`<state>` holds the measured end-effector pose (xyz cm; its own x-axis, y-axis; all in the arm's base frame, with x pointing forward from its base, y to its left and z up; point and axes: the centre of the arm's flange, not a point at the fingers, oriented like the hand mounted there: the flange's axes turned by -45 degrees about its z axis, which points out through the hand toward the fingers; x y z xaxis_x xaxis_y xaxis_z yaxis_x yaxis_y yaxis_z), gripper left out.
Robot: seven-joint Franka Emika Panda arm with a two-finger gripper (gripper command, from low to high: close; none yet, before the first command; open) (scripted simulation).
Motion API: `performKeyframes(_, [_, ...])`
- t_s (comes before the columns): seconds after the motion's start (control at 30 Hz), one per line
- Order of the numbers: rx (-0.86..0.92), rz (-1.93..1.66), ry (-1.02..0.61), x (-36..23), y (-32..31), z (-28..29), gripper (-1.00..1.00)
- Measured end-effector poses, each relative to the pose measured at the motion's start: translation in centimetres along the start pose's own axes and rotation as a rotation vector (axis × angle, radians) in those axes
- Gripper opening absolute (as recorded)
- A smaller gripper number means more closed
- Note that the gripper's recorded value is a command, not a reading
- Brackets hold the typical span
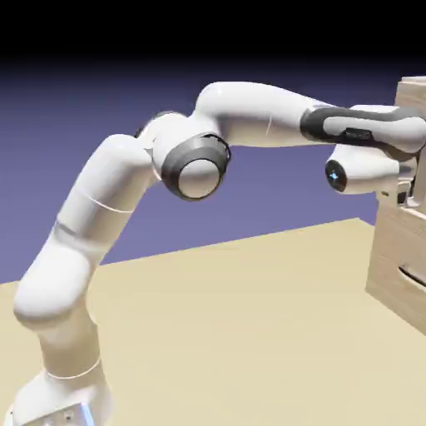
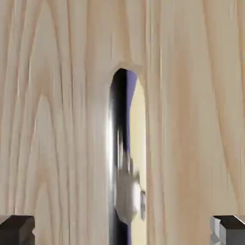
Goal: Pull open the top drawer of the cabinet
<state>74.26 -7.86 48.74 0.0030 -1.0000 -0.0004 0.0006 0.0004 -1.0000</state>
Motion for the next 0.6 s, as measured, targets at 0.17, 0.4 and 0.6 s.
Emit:
performKeyframes(0.17, [0.0, 0.0, 0.002, 0.0, 0.1, 0.4, -1.0])
performKeyframes(0.4, [0.001, 0.0, 0.002, 0.0, 0.1, -3.1, -1.0])
performKeyframes(0.6, [0.001, 0.0, 0.002, 0.0, 0.1, -6.9, -1.0])
